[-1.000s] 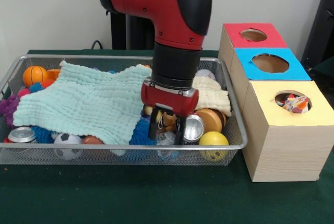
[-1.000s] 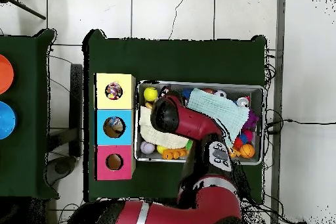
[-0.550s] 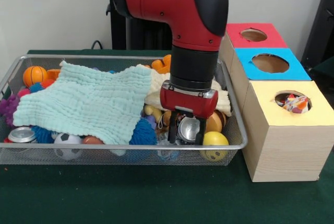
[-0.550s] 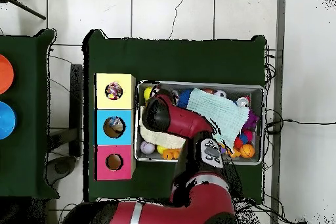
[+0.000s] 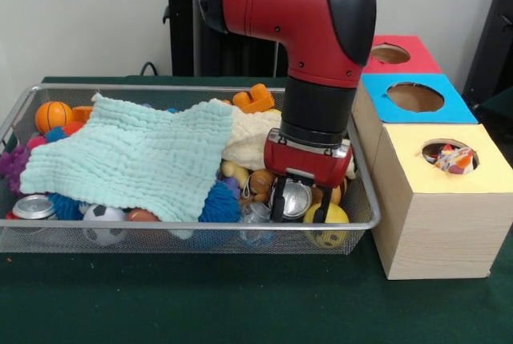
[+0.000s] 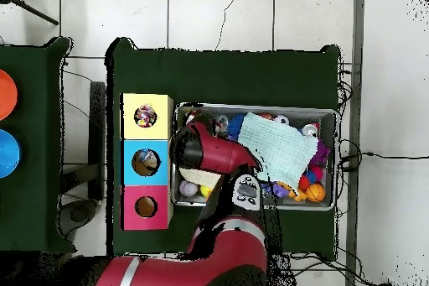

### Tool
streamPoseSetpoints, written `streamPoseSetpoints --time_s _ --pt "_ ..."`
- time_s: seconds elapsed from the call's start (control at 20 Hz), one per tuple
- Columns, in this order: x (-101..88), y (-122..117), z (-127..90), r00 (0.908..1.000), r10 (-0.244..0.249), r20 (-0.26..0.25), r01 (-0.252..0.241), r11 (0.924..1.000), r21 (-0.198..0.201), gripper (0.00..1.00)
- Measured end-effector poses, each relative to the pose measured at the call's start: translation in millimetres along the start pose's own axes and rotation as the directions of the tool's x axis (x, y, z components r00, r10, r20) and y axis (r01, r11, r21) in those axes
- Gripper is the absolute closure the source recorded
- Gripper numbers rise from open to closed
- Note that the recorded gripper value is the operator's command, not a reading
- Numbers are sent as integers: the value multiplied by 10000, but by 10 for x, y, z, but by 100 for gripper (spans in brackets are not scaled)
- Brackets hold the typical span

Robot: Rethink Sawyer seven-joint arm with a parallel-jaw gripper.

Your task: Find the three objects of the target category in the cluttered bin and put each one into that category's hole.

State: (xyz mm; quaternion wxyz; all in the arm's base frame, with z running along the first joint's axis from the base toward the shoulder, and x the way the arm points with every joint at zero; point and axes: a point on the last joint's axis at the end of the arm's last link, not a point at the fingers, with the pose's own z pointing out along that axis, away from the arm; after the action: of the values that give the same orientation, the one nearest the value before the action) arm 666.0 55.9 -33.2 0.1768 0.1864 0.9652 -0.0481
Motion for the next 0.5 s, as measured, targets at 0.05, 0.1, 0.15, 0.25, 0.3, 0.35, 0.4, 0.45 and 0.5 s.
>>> streamPoseSetpoints --time_s 0.05,0.1,0.15,0.25,0.3,0.35,0.4,0.45,0.5 --pt "-6 -5 8 10000 -42 43 41 10000 80 0" --pt "-6 -14 19 9999 -96 79 94 9998 187 0" --pt "-3 -22 31 9999 -138 94 136 9995 277 0" --pt "24 -52 65 9997 -257 62 253 9983 524 0" --pt "49 -73 87 9994 -332 17 330 9972 669 0" --pt "73 -98 103 9990 -443 -9 442 9953 862 0" --pt "74 -102 103 9989 -468 -4 467 9948 903 0" --pt "75 -106 103 9988 -493 0 491 9943 945 0" --pt "69 -116 92 9985 -547 27 541 9931 1045 0"
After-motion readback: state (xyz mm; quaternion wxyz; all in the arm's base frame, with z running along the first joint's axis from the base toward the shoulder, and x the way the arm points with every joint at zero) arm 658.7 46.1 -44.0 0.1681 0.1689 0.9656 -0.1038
